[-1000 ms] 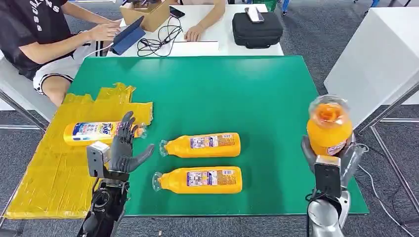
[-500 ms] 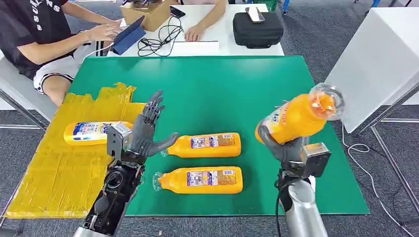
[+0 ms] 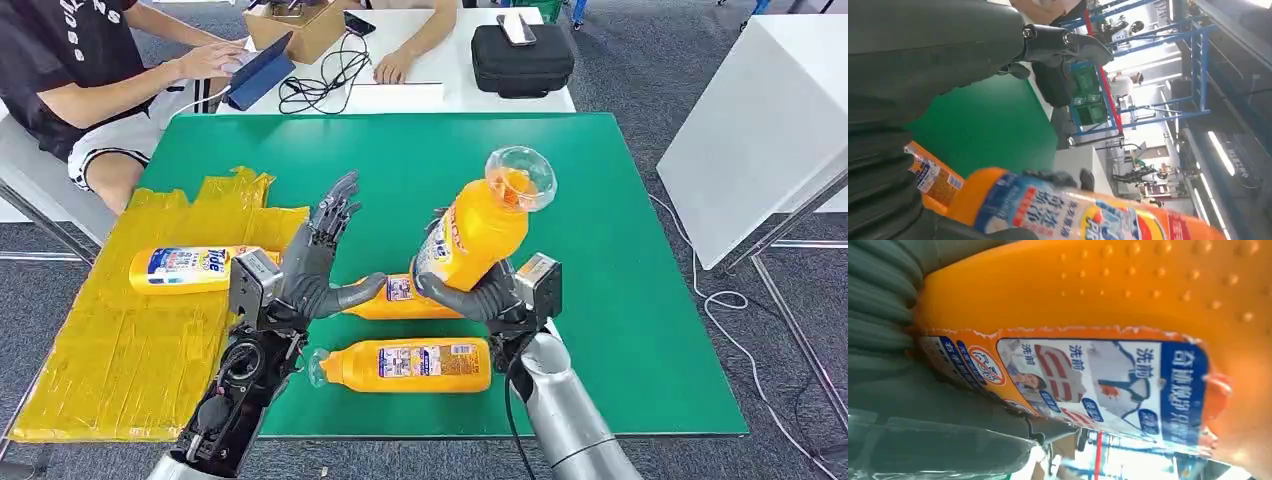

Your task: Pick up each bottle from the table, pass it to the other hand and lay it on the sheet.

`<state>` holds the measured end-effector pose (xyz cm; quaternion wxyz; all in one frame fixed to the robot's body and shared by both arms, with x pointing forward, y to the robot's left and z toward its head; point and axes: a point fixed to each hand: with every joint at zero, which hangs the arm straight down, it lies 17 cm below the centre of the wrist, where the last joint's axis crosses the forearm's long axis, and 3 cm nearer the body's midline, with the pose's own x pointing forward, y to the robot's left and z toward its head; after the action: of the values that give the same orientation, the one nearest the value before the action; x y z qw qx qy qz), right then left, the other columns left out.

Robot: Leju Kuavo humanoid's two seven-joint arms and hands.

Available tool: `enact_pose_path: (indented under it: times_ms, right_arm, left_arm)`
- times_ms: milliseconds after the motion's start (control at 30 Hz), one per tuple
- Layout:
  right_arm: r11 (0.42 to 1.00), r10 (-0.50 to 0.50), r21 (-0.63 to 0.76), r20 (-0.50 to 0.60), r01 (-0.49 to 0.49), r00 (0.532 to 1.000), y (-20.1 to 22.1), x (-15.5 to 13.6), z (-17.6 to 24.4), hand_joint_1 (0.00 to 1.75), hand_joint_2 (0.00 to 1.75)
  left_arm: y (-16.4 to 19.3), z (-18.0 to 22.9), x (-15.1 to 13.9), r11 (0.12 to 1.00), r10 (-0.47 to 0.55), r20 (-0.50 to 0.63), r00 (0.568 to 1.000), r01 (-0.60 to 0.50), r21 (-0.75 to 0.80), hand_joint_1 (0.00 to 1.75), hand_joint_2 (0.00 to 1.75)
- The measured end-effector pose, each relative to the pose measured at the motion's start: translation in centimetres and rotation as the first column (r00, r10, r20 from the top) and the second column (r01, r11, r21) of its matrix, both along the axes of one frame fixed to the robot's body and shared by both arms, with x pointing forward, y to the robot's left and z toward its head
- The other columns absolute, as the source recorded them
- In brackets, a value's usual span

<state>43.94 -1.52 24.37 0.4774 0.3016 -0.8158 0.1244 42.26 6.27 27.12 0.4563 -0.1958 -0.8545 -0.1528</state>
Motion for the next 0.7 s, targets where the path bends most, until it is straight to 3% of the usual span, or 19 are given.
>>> enact_pose_path:
  times_ms: [333,700]
  right_arm:
    - [0.992,0.102,-0.072,0.034,-0.1,0.994,5.1,-1.8,0.3,1.75,1.75]
    - [0.98,0.083,-0.189,0.097,-0.064,0.992,7.6,-2.0,-0.1,1.75,1.75]
  left_arm:
    - [0.0,0.8,-0.3,1.0,-0.002,0.02,1.0,0.002,-0.009,0.0,1.75]
    - [0.9,0.9,-0.7,1.0,0.011,0.032,0.999,-0.01,-0.024,0.0,1.75]
